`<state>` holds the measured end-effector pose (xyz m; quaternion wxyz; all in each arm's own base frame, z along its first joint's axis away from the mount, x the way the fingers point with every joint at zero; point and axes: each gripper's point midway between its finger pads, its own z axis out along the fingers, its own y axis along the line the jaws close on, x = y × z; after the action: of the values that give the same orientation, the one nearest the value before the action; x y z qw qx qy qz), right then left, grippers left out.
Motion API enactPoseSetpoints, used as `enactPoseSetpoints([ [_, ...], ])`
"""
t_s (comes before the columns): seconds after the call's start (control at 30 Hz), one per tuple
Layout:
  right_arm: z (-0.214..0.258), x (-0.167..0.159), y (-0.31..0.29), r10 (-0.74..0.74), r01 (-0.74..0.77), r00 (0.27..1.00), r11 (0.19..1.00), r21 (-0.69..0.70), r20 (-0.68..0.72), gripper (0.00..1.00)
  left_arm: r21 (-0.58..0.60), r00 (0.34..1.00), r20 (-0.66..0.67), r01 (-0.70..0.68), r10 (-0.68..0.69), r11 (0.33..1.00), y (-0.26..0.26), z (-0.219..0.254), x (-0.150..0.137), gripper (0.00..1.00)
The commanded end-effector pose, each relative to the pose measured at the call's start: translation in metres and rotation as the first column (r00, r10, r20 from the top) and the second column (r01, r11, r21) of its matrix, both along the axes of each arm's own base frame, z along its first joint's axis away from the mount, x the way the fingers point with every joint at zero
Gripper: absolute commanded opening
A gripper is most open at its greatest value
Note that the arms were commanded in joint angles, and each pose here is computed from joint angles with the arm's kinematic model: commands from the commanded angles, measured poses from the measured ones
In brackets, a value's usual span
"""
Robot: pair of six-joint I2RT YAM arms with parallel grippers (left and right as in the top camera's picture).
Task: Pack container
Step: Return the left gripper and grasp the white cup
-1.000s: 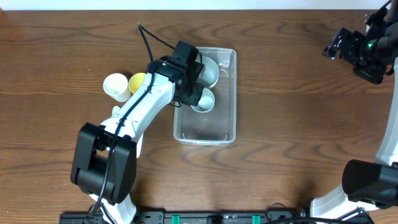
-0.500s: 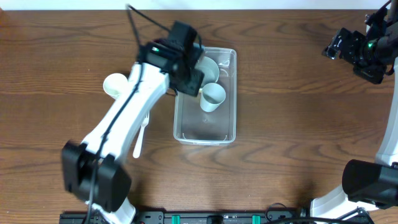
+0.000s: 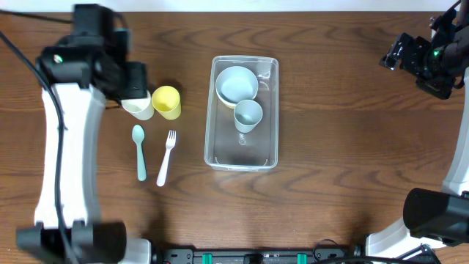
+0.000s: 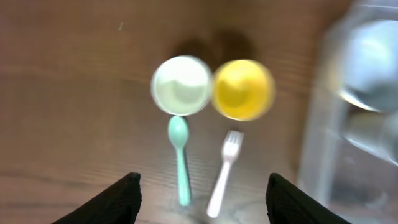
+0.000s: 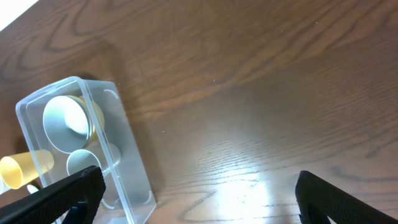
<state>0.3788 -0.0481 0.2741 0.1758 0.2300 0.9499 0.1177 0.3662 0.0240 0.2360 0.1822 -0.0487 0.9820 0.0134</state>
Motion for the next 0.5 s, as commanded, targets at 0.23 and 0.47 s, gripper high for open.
enactPoseSetpoints([
  [0.23,-0.003,0.000,-0.001,-0.016,0.016,1.000,1.000,0.014,-0.010,0.99,-0.109,0.953,-0.282,-0.147,0.111,0.983,0.045,-0.127,0.023,0.57],
  [0.47,-0.003,0.000,-0.001,-0.015,0.016,1.000,1.000,0.014,-0.010,0.99,-0.110,0.942,-0.317,-0.153,0.111,0.982,0.049,-0.166,0.037,0.52],
])
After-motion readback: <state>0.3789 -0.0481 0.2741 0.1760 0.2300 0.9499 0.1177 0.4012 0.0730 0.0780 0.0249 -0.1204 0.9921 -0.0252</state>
